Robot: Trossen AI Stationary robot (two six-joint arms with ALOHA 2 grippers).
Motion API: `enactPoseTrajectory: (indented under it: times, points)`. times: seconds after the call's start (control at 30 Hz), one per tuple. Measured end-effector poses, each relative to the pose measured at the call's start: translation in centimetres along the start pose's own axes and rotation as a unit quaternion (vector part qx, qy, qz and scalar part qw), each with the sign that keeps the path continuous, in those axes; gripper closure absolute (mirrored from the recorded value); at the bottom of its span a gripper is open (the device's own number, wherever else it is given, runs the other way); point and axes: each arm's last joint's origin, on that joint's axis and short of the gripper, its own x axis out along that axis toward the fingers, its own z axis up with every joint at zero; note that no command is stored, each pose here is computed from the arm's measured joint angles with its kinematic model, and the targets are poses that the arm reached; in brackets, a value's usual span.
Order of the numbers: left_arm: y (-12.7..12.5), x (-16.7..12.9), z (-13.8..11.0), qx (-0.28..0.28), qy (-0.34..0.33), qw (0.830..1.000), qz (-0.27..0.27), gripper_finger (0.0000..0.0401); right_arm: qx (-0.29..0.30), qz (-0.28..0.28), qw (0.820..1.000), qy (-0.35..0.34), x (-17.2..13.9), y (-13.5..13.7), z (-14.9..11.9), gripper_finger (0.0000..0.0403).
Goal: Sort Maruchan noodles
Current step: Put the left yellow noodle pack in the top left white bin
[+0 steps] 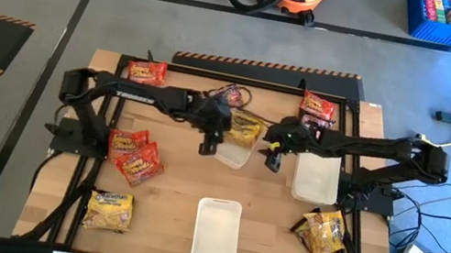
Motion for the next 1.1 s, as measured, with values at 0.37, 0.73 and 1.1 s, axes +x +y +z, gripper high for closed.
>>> enactPoseTrajectory:
  times: [0.37,0.73,1.1]
  points:
    - [-2.2,-3.7,-5.7,-0.08,-0.053,0.995,-0.016,0.0212,-0.007,0.004,1.0,-0.016,-0.4,0.1,0.4,0.0189]
    - [-4.8,-3.9,-6.5,-0.143,-0.039,0.987,-0.063,0.0212,-0.024,0.049,0.997,-0.049,-0.9,3.2,1.0,0.0189]
    - [-11.2,-5.2,-9.4,-0.185,0.1,0.966,-0.15,0.0212,-0.043,0.101,0.989,-0.097,-1.5,9.8,0.7,0.0189]
